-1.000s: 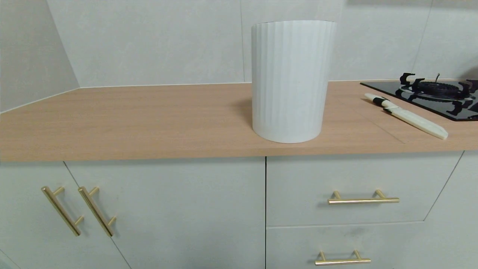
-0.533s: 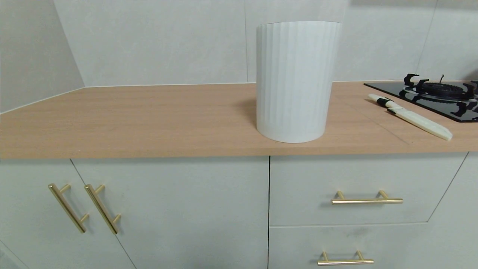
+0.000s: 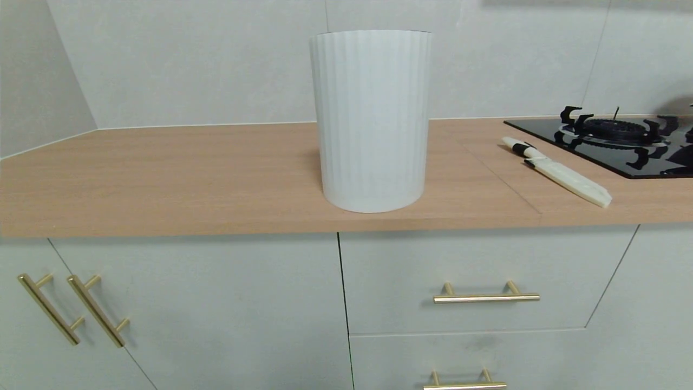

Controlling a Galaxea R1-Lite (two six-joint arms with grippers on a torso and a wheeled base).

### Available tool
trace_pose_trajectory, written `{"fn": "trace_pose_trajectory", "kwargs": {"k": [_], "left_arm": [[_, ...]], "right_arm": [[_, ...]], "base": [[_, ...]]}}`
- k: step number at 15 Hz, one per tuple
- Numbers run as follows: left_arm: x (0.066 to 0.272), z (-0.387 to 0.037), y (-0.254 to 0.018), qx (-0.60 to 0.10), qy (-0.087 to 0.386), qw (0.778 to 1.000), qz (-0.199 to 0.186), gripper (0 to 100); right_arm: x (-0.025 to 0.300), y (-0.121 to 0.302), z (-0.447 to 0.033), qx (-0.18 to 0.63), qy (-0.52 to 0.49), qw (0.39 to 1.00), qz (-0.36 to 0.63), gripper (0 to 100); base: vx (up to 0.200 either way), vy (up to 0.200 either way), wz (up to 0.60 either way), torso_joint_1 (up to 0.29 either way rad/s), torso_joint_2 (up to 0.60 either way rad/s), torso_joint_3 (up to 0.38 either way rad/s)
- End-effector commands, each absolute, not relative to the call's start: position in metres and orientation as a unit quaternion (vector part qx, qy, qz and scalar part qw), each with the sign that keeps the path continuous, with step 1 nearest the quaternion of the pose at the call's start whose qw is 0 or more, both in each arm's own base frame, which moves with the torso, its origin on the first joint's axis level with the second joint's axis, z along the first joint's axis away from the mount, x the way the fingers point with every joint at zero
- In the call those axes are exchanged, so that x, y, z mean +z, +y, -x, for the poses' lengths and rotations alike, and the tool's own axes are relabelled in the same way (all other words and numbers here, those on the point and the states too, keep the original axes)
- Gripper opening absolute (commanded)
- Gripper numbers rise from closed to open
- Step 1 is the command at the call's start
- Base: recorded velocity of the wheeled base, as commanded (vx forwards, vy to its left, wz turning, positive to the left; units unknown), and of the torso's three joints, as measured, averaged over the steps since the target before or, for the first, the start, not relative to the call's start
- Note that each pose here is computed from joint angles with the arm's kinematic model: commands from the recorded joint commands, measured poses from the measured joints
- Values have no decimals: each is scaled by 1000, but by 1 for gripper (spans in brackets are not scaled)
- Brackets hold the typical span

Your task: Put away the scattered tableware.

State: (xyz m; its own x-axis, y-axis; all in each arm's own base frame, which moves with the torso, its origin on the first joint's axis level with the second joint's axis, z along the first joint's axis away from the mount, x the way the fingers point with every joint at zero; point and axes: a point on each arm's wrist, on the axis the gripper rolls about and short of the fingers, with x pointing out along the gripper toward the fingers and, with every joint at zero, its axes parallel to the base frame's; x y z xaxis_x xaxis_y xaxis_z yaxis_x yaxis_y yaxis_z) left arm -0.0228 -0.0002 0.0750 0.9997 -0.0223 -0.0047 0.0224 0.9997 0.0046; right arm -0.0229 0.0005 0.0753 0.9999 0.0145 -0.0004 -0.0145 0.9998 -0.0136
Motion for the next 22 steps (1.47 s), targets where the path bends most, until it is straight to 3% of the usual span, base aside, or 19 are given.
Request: {"fn": "trace_pose_trajectory", "kwargs": {"k": [1, 10, 22], "left_arm": [[75, 23, 0, -11, 2, 1000, -2, 100], [75, 23, 0, -12, 2, 1000, -2, 100], [75, 23, 0, -12, 2, 1000, -3, 100]], "right_arm": [[75, 0, 23, 8, 1, 1000, 7, 100], [75, 0, 23, 8, 1, 1000, 8, 100], [75, 1, 23, 8, 1, 1000, 8, 100]], "base": [[0, 0, 0, 0, 0, 0], [0, 0, 0, 3, -10, -5], [0, 0, 0, 141, -418, -278]]}}
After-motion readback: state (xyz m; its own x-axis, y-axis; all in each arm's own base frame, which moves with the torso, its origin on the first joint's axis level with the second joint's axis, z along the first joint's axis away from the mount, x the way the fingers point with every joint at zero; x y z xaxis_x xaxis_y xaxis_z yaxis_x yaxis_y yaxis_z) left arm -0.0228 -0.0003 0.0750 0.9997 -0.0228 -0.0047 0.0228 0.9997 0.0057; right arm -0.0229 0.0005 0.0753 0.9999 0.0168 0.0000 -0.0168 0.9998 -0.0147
